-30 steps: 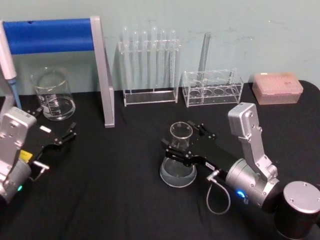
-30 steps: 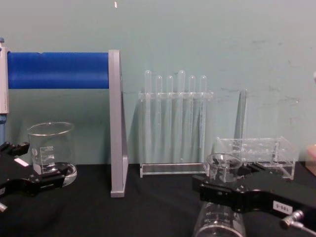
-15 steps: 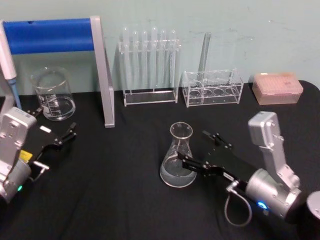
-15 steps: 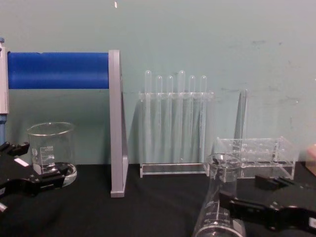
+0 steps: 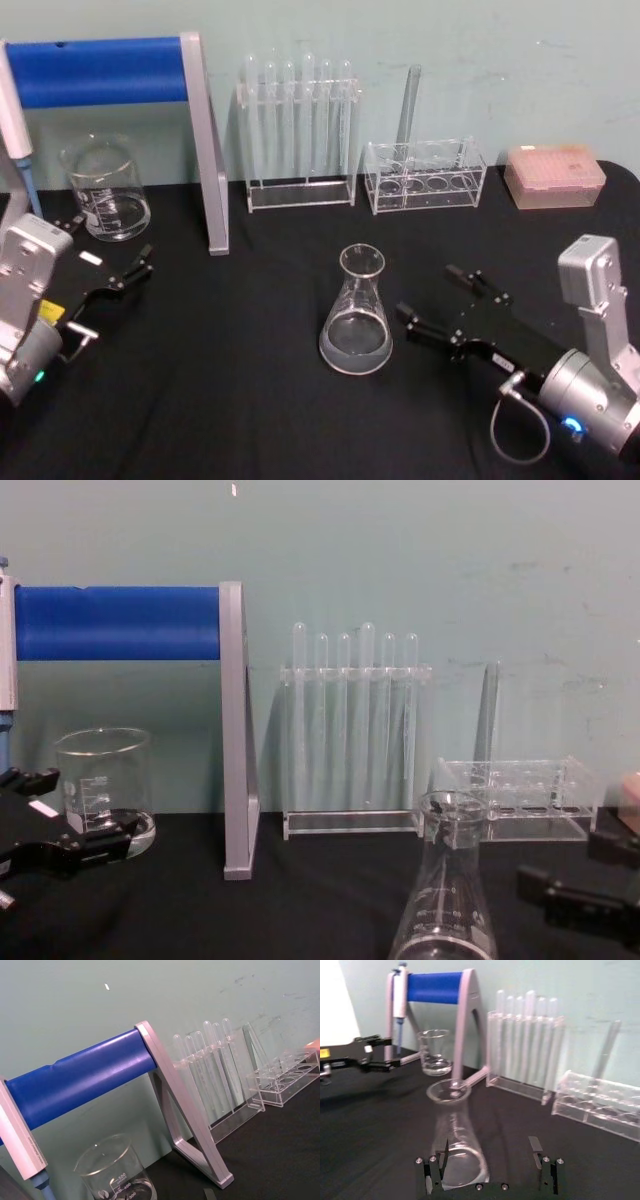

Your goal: Grasp the erlenmeyer flask with one hand, shake it three times, then place it back.

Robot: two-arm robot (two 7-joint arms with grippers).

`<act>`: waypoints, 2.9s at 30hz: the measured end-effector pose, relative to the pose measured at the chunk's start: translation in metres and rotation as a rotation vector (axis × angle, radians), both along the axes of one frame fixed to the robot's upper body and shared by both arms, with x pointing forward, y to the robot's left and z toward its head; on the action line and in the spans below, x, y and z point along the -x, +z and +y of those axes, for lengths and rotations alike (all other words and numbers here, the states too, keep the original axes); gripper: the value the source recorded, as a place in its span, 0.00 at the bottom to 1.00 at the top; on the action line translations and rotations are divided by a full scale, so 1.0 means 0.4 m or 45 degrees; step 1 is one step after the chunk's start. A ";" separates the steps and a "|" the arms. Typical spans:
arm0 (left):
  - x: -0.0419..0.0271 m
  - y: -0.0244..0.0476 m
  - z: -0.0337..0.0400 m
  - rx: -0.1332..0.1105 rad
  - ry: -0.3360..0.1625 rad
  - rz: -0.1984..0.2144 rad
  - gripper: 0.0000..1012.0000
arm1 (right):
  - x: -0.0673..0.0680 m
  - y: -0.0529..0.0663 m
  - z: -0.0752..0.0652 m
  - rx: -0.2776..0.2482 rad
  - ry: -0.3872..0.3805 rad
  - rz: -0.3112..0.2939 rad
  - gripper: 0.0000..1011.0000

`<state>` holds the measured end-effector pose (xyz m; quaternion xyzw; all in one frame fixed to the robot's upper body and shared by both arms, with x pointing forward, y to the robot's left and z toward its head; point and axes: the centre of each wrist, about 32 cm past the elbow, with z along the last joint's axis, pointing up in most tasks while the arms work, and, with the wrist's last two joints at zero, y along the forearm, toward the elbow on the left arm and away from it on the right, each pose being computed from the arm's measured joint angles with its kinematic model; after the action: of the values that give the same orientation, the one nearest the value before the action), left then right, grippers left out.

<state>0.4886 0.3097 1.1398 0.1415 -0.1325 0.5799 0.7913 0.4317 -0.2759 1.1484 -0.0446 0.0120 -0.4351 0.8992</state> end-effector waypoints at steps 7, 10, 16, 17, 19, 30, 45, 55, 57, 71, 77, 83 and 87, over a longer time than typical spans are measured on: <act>0.000 0.000 0.000 0.000 0.000 0.000 0.99 | -0.027 -0.005 -0.008 0.041 -0.184 -0.071 0.99; 0.000 0.000 0.000 0.000 0.000 0.000 0.99 | -0.043 -0.011 -0.007 0.071 -0.262 -0.101 0.99; 0.000 0.000 0.000 0.000 0.000 0.000 0.99 | -0.099 -0.033 -0.007 0.161 -0.469 -0.164 0.99; 0.000 0.000 0.000 0.000 0.000 0.000 0.99 | -0.112 -0.037 -0.008 0.175 -0.509 -0.172 0.99; 0.000 0.000 0.000 0.000 0.000 0.000 0.99 | -0.123 -0.041 -0.008 0.188 -0.538 -0.180 0.99; 0.000 0.000 0.000 0.000 0.000 0.000 0.99 | -0.149 -0.057 -0.003 0.234 -0.606 -0.207 0.99; 0.000 0.000 0.000 0.000 0.000 0.000 0.99 | -0.144 -0.054 -0.004 0.226 -0.590 -0.199 0.99; 0.000 0.000 0.000 0.000 0.000 0.000 0.99 | -0.143 -0.053 -0.004 0.223 -0.587 -0.198 0.99; 0.000 0.000 0.000 0.000 0.000 0.000 0.99 | -0.143 -0.053 -0.004 0.223 -0.587 -0.197 0.99; 0.000 0.000 0.000 0.000 0.000 0.000 0.99 | -0.142 -0.053 -0.005 0.222 -0.585 -0.196 0.99; 0.000 0.000 0.000 0.000 0.000 0.000 0.99 | -0.142 -0.052 -0.005 0.221 -0.585 -0.196 0.99; 0.000 0.000 0.000 0.000 0.000 0.000 0.99 | -0.142 -0.052 -0.005 0.221 -0.585 -0.196 0.99; 0.000 0.000 0.000 0.000 0.000 0.000 0.99 | -0.142 -0.052 -0.005 0.221 -0.585 -0.196 0.99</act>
<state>0.4886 0.3097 1.1398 0.1415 -0.1325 0.5800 0.7913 0.4886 -0.2777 1.1275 -0.0845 -0.0842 -0.6294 0.7678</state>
